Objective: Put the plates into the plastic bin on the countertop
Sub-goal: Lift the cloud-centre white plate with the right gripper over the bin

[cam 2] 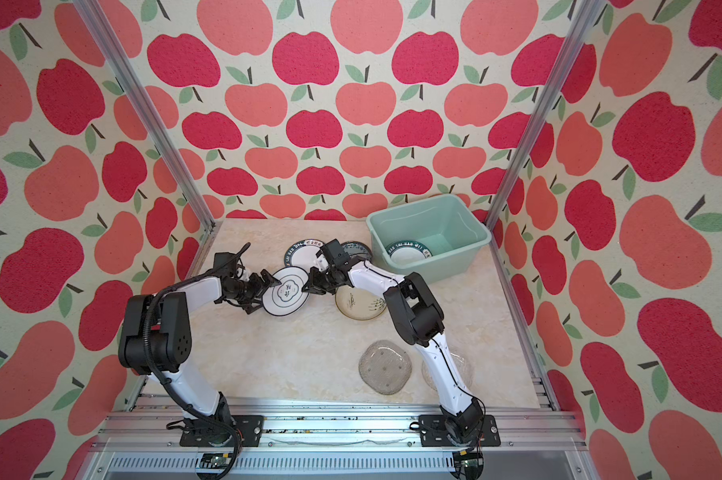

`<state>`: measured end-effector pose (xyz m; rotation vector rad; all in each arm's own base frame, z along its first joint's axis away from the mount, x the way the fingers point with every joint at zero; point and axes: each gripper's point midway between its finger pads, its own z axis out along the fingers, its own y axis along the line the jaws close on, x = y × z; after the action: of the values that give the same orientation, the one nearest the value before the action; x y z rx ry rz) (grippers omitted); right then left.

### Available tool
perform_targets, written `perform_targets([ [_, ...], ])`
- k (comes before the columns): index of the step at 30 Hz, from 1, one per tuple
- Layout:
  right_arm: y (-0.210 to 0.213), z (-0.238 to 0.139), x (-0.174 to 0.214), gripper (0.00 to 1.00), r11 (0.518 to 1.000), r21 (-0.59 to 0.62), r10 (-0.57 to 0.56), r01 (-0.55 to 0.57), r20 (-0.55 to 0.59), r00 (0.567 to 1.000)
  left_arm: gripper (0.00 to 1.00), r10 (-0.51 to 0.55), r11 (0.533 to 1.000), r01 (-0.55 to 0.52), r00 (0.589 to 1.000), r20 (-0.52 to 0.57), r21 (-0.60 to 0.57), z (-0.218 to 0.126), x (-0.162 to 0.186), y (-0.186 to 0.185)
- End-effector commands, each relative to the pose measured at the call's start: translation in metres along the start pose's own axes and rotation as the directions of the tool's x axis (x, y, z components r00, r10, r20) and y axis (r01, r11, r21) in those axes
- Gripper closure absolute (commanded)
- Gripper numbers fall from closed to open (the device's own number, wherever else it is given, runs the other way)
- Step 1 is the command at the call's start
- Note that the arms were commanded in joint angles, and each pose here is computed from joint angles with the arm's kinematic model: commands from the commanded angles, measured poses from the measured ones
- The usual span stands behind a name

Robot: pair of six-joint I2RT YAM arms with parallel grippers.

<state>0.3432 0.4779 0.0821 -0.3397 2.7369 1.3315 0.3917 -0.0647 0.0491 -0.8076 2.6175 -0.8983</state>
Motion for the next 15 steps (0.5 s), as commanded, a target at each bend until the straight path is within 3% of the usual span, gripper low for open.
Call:
perform_targets([
  [1,0.022,-0.027,0.003,1.00,0.996,0.038,-0.076,0.075,0.021,0.997,0.01,-0.023,0.999,0.023,1.000,0.009,-0.029,-0.016,0.011,0.000],
  [8,0.036,-0.092,0.011,1.00,0.970,0.146,-0.201,0.194,0.031,0.979,0.01,0.037,0.999,-0.043,0.980,0.197,0.026,-0.095,0.004,-0.054],
  [15,0.053,-0.209,-0.004,1.00,0.930,0.197,-0.333,0.309,0.105,0.937,0.01,0.208,0.961,-0.264,0.889,0.407,0.085,-0.188,0.022,-0.142],
])
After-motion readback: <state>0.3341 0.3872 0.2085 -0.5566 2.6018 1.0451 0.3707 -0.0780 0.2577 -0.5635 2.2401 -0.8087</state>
